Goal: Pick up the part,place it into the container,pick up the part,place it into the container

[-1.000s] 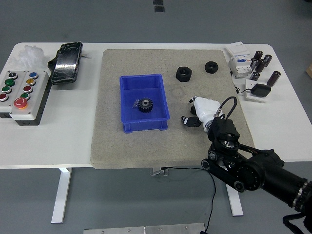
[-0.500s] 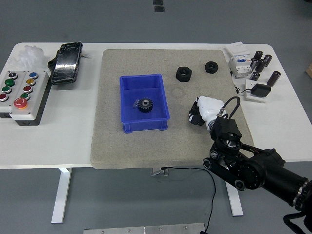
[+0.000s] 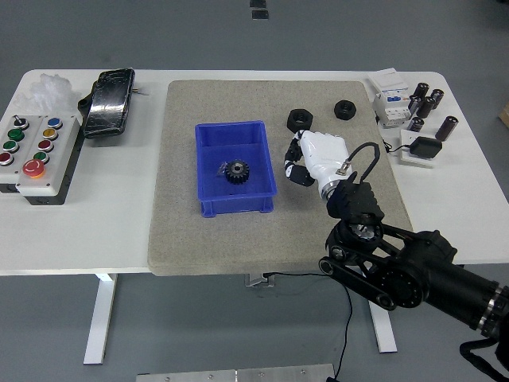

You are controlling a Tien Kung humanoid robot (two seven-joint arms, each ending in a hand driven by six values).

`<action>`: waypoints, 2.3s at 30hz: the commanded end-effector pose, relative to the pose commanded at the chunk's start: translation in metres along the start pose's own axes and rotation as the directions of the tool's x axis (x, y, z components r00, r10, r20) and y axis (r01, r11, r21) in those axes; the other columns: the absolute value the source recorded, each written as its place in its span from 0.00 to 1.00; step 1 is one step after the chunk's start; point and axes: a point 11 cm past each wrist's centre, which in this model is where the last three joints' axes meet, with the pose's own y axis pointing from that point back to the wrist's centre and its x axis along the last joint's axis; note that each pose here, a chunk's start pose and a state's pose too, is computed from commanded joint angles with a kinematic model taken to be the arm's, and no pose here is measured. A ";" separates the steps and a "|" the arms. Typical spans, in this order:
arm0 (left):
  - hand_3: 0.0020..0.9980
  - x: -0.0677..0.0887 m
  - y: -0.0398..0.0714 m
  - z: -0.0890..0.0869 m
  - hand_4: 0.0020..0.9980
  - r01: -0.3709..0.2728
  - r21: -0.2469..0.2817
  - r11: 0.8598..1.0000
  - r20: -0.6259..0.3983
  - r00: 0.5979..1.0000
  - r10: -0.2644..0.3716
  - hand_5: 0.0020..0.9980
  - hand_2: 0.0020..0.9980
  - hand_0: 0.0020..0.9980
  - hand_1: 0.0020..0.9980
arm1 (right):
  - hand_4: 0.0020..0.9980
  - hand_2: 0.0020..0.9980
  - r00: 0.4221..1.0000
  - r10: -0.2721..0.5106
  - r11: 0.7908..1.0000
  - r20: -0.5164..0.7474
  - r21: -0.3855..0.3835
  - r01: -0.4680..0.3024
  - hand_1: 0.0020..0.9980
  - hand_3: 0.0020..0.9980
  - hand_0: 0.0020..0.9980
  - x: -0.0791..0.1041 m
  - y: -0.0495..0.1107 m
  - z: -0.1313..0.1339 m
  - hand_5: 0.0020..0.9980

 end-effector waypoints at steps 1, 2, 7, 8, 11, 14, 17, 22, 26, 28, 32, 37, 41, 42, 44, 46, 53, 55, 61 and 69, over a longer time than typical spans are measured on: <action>0.79 0.000 0.000 0.000 0.79 0.000 0.000 1.000 0.000 1.000 0.000 0.42 0.68 0.67 0.68 | 0.17 0.23 1.000 0.013 0.999 0.008 0.032 -0.013 0.43 0.38 0.25 0.002 0.002 -0.011 0.09; 0.79 0.000 0.000 0.000 0.79 0.000 -0.001 1.000 0.000 1.000 0.000 0.42 0.68 0.67 0.68 | 0.21 0.36 1.000 0.020 0.998 0.018 0.058 -0.021 0.50 0.46 0.36 0.003 0.004 -0.021 0.01; 0.79 0.000 0.000 0.001 0.79 0.000 -0.001 1.000 0.000 1.000 0.000 0.42 0.68 0.67 0.68 | 0.21 0.36 0.999 -0.041 0.991 0.007 0.128 0.040 0.50 0.46 0.36 -0.017 0.014 -0.049 0.01; 0.79 0.000 0.000 0.001 0.79 0.001 -0.001 1.000 0.000 1.000 -0.001 0.42 0.68 0.67 0.68 | 0.39 0.81 0.998 -0.061 0.989 -0.009 0.133 0.062 0.78 0.72 0.60 -0.023 0.016 -0.051 0.31; 0.79 0.000 0.000 0.000 0.79 0.000 0.002 1.000 -0.001 1.000 0.000 0.42 0.68 0.67 0.68 | 0.39 0.81 0.996 -0.076 0.987 -0.038 0.142 0.081 0.78 0.72 0.60 -0.029 0.018 -0.052 0.31; 0.78 0.000 0.000 -0.001 0.79 0.000 0.005 1.000 -0.002 1.000 0.000 0.42 0.68 0.67 0.68 | 0.56 0.85 0.997 -0.061 0.986 -0.049 0.151 0.068 0.82 0.78 0.66 -0.027 0.018 -0.054 0.36; 0.78 0.000 0.000 -0.001 0.79 0.001 0.005 1.000 -0.005 1.000 -0.001 0.42 0.68 0.67 0.68 | 0.56 0.85 0.998 -0.048 0.986 -0.050 0.156 0.055 0.82 0.78 0.66 -0.025 0.018 -0.056 0.36; 0.78 0.000 0.000 0.001 0.79 0.002 -0.001 1.000 -0.007 1.000 -0.002 0.42 0.68 0.67 0.68 | 0.76 0.86 0.999 -0.028 0.986 -0.039 0.160 0.034 0.83 0.83 0.66 -0.021 0.018 -0.057 0.44; 0.78 0.000 0.000 0.003 0.78 0.003 -0.011 1.000 -0.018 1.000 -0.003 0.41 0.68 0.67 0.68 | 0.75 0.80 0.998 -0.016 0.996 0.064 0.088 0.011 0.77 0.76 0.61 -0.019 0.015 -0.040 0.44; 0.78 0.000 0.000 0.004 0.78 0.002 -0.016 1.000 -0.019 1.000 -0.003 0.41 0.68 0.67 0.68 | 0.75 0.80 0.990 -0.004 0.999 0.143 0.037 -0.001 0.77 0.76 0.61 -0.020 0.013 -0.024 0.44; 0.78 -0.002 0.000 0.003 0.78 0.004 -0.016 1.000 -0.015 1.000 -0.004 0.41 0.68 0.67 0.68 | 0.76 0.70 0.940 0.056 0.995 0.335 -0.100 -0.024 0.67 0.67 0.55 -0.029 0.011 0.032 0.43; 0.78 -0.003 -0.001 -0.007 0.78 0.005 0.010 1.000 -0.016 1.000 -0.005 0.41 0.68 0.67 0.68 | 0.76 0.70 0.840 0.025 0.989 0.542 -0.137 0.059 0.67 0.67 0.55 -0.037 0.021 0.071 0.43; 0.78 -0.004 -0.002 -0.011 0.78 0.004 0.020 1.000 -0.020 1.000 -0.004 0.41 0.68 0.67 0.68 | 0.80 0.69 0.700 0.026 0.993 0.714 -0.102 0.067 0.67 0.65 0.60 -0.029 0.033 0.088 0.49; 0.78 -0.004 -0.002 -0.011 0.78 0.005 0.019 1.000 -0.021 1.000 -0.004 0.41 0.68 0.67 0.68 | 0.80 0.69 0.654 0.033 0.994 0.755 -0.092 0.056 0.67 0.65 0.60 -0.025 0.036 0.092 0.49; 0.78 -0.005 -0.002 -0.011 0.78 0.006 0.016 1.000 -0.022 1.000 -0.006 0.40 0.68 0.67 0.68 | 0.81 0.68 0.575 0.044 0.997 0.817 -0.074 0.028 0.67 0.65 0.60 -0.018 0.042 0.098 0.54; 0.78 -0.006 -0.002 -0.010 0.78 0.008 0.011 1.000 -0.022 1.000 -0.008 0.40 0.68 0.67 0.68 | 0.81 0.68 0.476 0.072 0.997 0.877 -0.068 -0.025 0.67 0.65 0.60 -0.009 0.050 0.105 0.54; 0.78 -0.009 -0.003 -0.013 0.78 0.012 0.014 1.000 -0.008 1.000 -0.012 0.40 0.68 0.67 0.68 | 0.80 0.68 0.199 0.196 0.966 0.960 -0.153 -0.209 0.67 0.64 0.60 0.013 0.067 0.131 0.55; 0.78 -0.008 -0.003 -0.015 0.78 0.010 0.018 1.000 -0.001 1.000 -0.010 0.40 0.68 0.67 0.68 | 0.80 0.68 0.134 0.230 0.949 0.964 -0.192 -0.252 0.67 0.64 0.60 0.017 0.068 0.135 0.55; 0.78 -0.007 -0.004 -0.019 0.78 0.006 0.023 1.000 0.009 1.000 -0.006 0.40 0.68 0.67 0.68 | 0.78 0.68 0.059 0.370 0.878 0.927 -0.328 -0.348 0.67 0.64 0.62 0.036 0.074 0.150 0.57; 0.78 -0.011 -0.005 -0.026 0.78 0.013 0.037 0.999 0.006 1.000 -0.013 0.40 0.67 0.67 0.67 | 0.73 0.67 0.161 0.455 0.849 0.876 -0.372 -0.375 0.67 0.64 0.63 0.045 0.081 0.157 0.56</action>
